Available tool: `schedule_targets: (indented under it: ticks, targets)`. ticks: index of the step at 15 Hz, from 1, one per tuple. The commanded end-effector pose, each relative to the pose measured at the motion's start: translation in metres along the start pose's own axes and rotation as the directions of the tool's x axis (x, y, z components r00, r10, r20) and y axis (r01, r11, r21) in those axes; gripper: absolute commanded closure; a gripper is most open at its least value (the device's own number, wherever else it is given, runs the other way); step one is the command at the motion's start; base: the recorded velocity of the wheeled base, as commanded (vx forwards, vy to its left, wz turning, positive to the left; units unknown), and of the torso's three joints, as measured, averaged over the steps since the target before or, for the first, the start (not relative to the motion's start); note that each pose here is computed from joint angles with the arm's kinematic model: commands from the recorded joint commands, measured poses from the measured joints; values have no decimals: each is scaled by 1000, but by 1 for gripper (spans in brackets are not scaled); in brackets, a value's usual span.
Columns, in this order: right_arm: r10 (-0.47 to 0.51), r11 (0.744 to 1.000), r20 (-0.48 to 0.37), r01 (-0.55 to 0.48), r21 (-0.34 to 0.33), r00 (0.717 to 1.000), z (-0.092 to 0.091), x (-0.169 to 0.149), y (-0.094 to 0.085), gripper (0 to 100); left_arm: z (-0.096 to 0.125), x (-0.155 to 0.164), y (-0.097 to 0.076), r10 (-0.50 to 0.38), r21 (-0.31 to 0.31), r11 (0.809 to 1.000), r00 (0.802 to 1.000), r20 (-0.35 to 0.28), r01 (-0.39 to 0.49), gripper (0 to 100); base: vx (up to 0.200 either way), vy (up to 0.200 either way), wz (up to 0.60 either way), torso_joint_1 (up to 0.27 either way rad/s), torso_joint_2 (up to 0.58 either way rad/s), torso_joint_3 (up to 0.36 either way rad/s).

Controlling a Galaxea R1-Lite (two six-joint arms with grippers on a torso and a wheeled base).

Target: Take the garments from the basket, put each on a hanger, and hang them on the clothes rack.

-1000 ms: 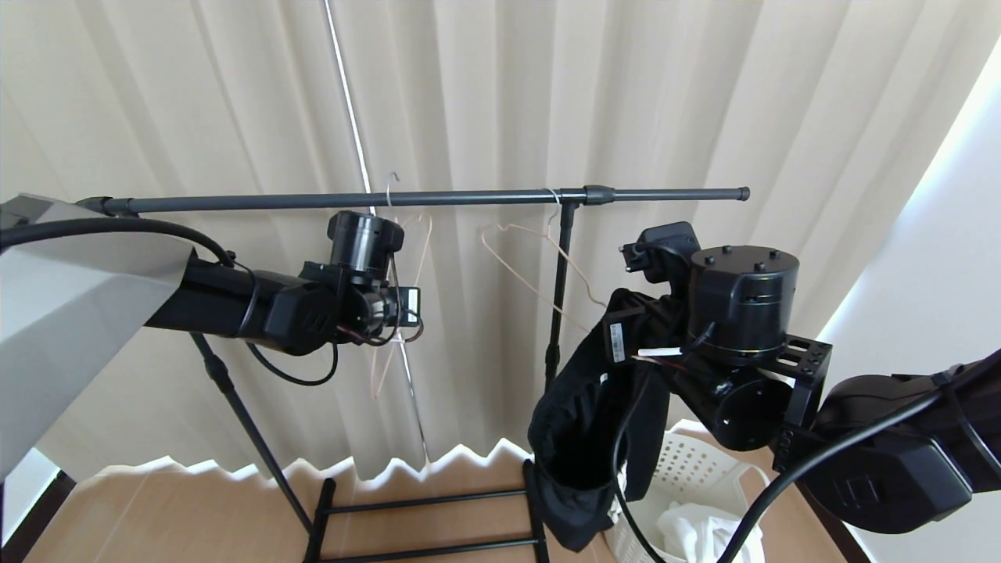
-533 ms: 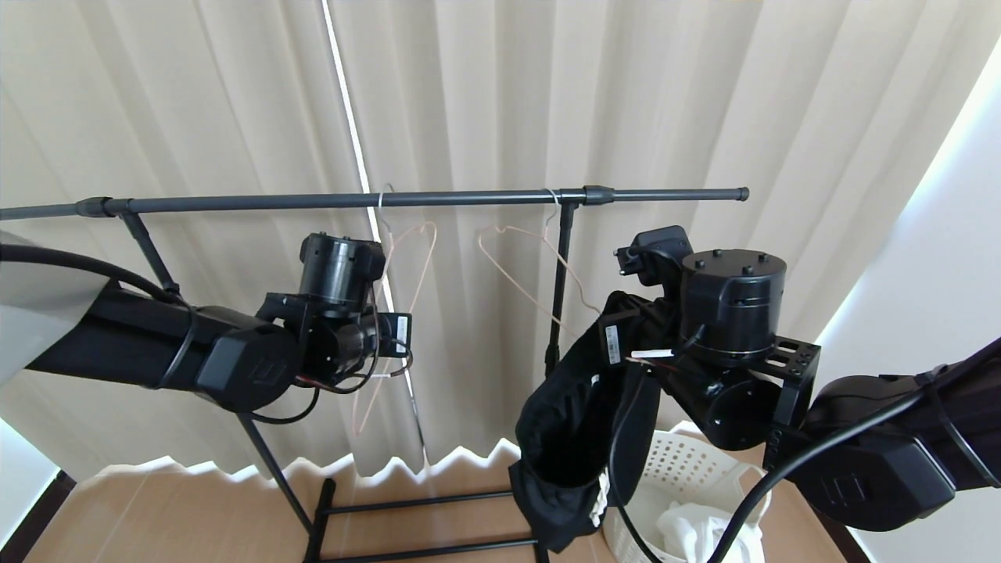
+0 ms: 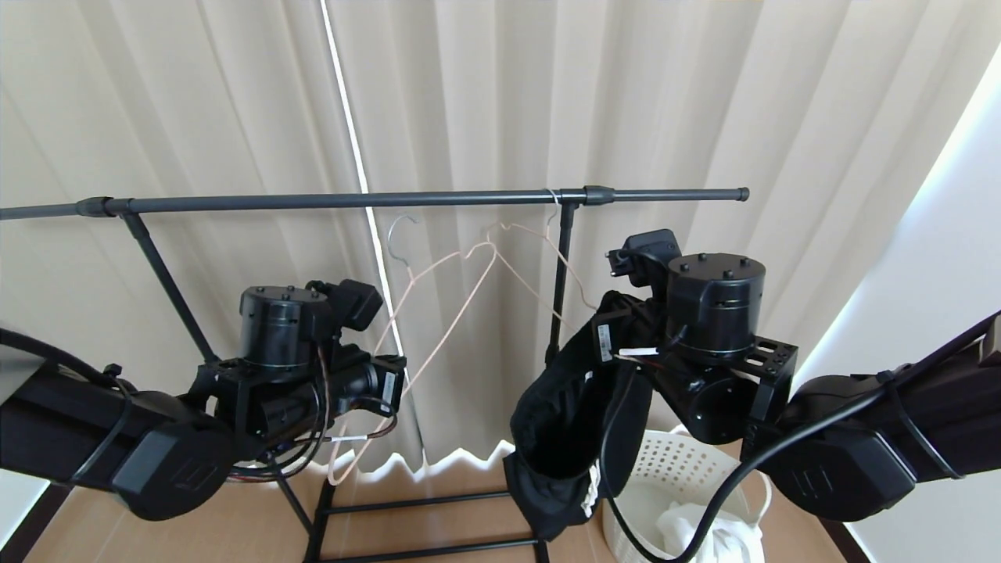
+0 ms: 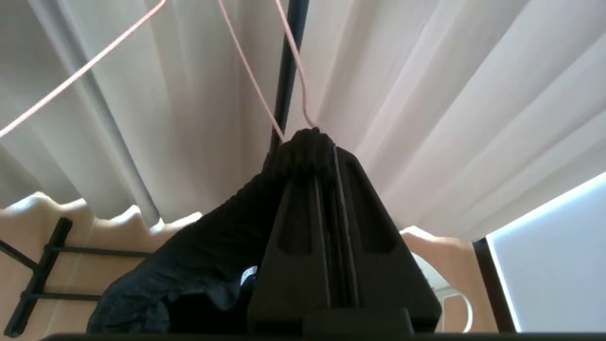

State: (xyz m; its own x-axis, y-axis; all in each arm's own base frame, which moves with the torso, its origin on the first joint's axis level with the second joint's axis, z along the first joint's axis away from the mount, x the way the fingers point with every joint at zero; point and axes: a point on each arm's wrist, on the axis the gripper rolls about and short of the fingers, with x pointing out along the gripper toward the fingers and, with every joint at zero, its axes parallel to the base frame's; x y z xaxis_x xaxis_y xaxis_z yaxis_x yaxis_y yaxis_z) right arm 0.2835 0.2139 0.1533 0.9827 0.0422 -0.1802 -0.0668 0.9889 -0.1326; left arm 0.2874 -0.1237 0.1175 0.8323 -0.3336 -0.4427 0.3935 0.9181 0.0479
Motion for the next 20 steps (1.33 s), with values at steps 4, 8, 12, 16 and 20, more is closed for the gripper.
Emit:
schedule_targets:
  ticks: [4,8,12,16,20]
  targets:
    - [-46,999,-12,46,3,999,-3,16,-9,100,-21,-15,14,-105,138,986,989,100,91,100,0,0,0,0,0,0]
    - [-81,997,-6,81,15,997,0,24,-19,100,-41,-22,15,-188,247,958,969,162,145,100,0,0,0,0,0,0]
    - [-146,989,3,146,29,989,4,28,-27,100,-56,-33,12,-261,332,922,954,150,200,100,0,0,0,0,0,0]
    - [-161,986,6,161,35,987,6,30,-31,100,-65,-41,9,-329,393,882,937,119,260,100,0,0,0,0,0,0]
    - [-164,986,8,164,37,986,7,31,-31,100,-67,-42,-7,-392,452,837,914,103,308,100,0,0,0,0,0,0]
